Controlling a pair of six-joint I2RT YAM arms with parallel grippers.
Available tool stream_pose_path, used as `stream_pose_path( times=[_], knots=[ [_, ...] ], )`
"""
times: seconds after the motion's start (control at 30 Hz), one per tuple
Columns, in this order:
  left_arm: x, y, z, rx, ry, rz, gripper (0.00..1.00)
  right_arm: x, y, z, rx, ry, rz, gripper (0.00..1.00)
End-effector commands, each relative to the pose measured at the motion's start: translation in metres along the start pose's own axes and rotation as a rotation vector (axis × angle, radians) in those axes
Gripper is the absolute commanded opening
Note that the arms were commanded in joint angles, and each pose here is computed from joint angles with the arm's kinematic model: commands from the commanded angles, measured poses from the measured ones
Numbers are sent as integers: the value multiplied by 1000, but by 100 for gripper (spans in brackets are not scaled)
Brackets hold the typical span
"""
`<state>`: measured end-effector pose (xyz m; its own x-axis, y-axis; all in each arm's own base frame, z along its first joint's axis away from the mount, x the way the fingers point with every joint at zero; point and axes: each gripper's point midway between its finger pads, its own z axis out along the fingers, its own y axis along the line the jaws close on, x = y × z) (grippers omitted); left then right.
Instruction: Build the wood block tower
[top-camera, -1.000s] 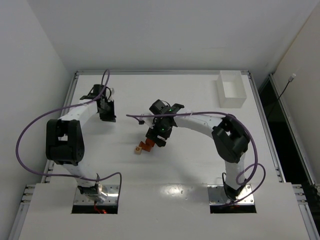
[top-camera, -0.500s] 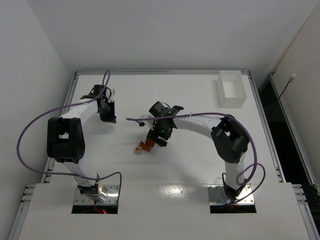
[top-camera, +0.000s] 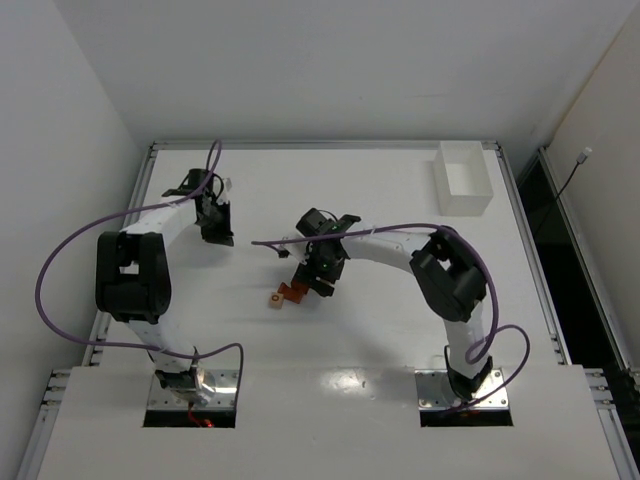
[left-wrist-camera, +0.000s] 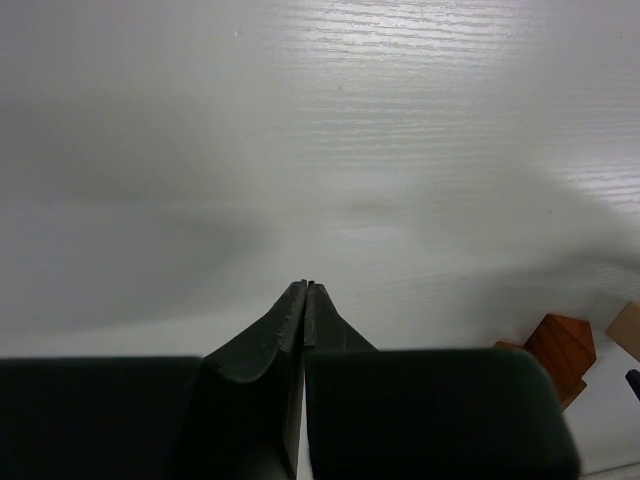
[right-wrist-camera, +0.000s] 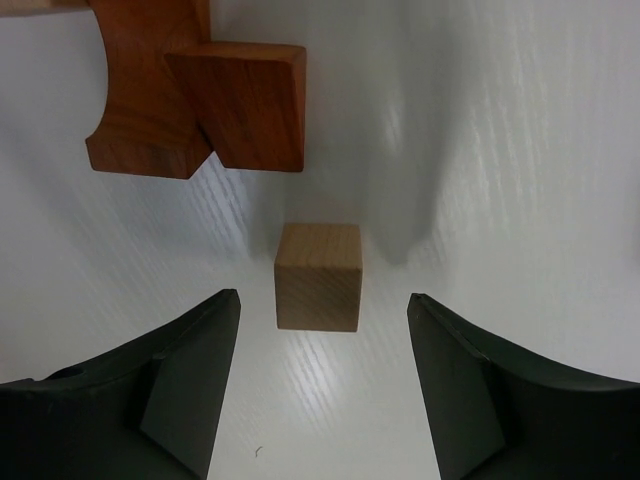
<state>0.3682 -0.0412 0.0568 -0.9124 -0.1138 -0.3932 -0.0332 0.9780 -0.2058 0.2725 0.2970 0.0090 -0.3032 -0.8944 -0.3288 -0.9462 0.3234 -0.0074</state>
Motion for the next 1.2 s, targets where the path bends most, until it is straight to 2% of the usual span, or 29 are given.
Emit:
stream_pose_path(
  times=[0.0,0.03,0.17,0.27,0.3,0.33,0.43,0.5,0.57,0.63,0.67,0.7,0.73,0.77,0.8,0.83,0.9,1.0,1.1,1.17],
  knots=[
    [-13,0,-4,12,-27,0,0,-9,-10,0,23,-25,7,65],
    [-13,0,-4,12,-27,0,0,-7,-10,3,20,-17,8,65],
    [-13,0,-4,12,-27,0,0,-10,-14,5,32,-23,7,53],
    [-12,1,-1,11,-18,-2,0,-12,-15,6,33,-24,7,23],
    [-12,1,-1,11,-18,-2,0,-12,-15,6,33,-24,7,4],
    [-12,1,-1,11,-18,-2,0,-16,-16,5,37,-32,6,0],
    [-10,0,-3,20,-19,8,0,-32,-22,-18,73,-91,-2,0],
    [-11,-1,-5,22,-32,11,0,-53,-32,-52,114,-177,11,0],
    [-15,2,-12,0,-65,15,0,-72,-47,-86,154,-265,96,0],
    [-17,1,-15,-17,-89,14,0,-77,-61,-108,196,-285,175,0],
    [-19,6,-16,-43,-104,5,0,-90,-77,-129,224,-333,260,0],
    [-20,2,-19,-45,-113,-1,0,-84,-84,-133,242,-305,317,0],
    [-20,5,-19,-64,-116,-18,0,-88,-101,-146,283,-333,433,0],
    [-29,7,-23,-104,-144,-24,0,-86,-111,-147,320,-334,495,0],
    [-24,11,-17,-126,-108,-41,0,-84,-119,-153,375,-338,541,0],
    [-32,7,-18,-131,-126,-58,0,-86,-127,-158,396,-351,605,0],
    [-35,18,-18,-200,-125,-88,0,-87,-138,-151,435,-328,648,0],
    [-52,28,-29,-277,-168,-123,0,-84,-144,-131,392,-295,704,0],
    [-62,29,-30,-291,-153,-95,0,-84,-148,-119,339,-288,761,0],
    [-59,25,-26,-264,-134,-68,11,-77,-155,-104,311,-262,813,0]
  ],
)
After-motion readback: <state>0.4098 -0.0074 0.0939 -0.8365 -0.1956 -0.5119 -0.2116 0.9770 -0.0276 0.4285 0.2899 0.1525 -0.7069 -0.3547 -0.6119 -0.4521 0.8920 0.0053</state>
